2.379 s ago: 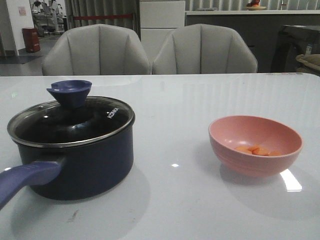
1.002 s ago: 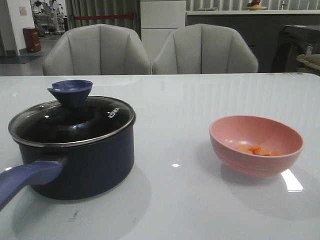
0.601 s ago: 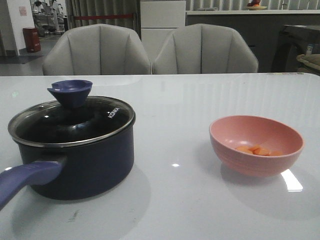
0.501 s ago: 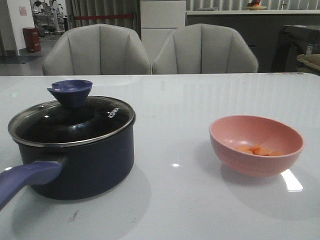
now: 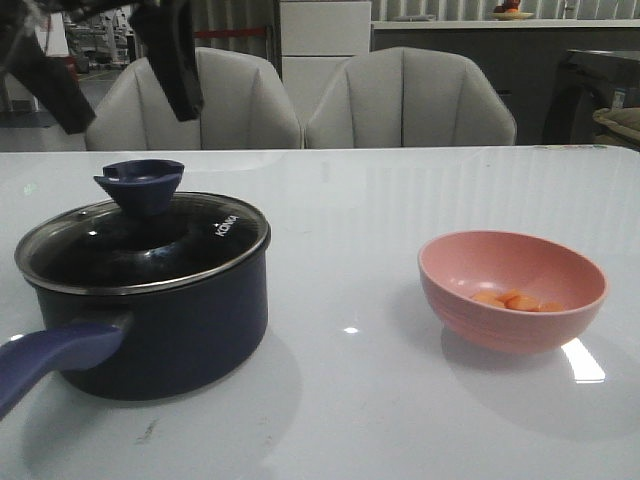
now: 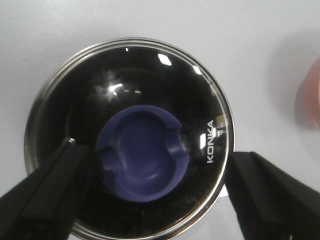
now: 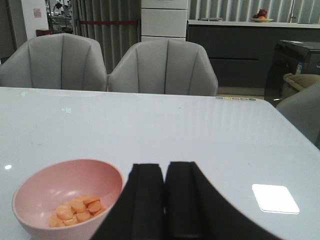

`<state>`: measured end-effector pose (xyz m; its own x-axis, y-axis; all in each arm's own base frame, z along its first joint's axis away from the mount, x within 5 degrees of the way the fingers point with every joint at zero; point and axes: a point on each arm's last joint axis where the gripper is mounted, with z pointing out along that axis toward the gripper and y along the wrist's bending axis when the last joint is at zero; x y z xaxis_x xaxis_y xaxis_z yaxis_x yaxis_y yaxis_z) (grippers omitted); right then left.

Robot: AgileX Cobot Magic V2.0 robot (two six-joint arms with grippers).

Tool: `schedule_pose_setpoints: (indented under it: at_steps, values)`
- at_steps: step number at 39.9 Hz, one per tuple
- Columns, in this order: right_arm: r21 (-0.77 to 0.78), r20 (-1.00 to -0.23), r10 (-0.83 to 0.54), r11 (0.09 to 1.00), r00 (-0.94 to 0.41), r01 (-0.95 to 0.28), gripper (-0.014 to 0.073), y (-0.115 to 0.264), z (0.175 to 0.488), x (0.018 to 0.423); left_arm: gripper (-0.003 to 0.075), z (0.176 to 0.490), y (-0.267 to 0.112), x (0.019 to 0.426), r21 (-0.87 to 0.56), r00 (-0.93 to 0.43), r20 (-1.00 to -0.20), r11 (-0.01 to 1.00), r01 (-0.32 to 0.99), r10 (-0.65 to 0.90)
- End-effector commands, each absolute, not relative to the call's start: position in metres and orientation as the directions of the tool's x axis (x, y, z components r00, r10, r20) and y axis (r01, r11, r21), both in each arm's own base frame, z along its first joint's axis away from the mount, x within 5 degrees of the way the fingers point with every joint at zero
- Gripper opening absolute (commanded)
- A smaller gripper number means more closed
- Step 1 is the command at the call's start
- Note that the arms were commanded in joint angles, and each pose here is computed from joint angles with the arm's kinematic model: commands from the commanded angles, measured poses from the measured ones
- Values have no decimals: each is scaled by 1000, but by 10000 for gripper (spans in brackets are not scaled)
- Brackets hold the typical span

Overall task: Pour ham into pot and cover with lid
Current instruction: 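Lower the left gripper onto the purple lid knob and grasp it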

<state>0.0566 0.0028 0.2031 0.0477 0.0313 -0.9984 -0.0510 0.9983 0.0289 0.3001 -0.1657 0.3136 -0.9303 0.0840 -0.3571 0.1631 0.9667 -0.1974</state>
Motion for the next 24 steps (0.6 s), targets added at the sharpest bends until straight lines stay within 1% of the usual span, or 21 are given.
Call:
schedule_pose_setpoints:
  at_steps: [1,8,12,17,24]
  values:
    - [15,-991,22,999,134,-50,134,3,207,55,598,328,-175,303,-212,-918,-391,962,169,75]
    - [15,-991,22,999,134,-50,134,3,207,55,598,314,-178,315,-167,-945,-324,981,103,44]
    - [15,-991,22,999,134,-50,134,3,207,55,598,313,-176,317,-154,-947,-321,987,55,3]
    - [15,-991,22,999,134,-50,134,3,207,55,598,312,-176,318,-159,-944,-329,986,42,-13]
    - [15,-991,22,999,134,-50,134,3,207,55,598,301,-176,323,-137,-956,-294,990,16,-25]
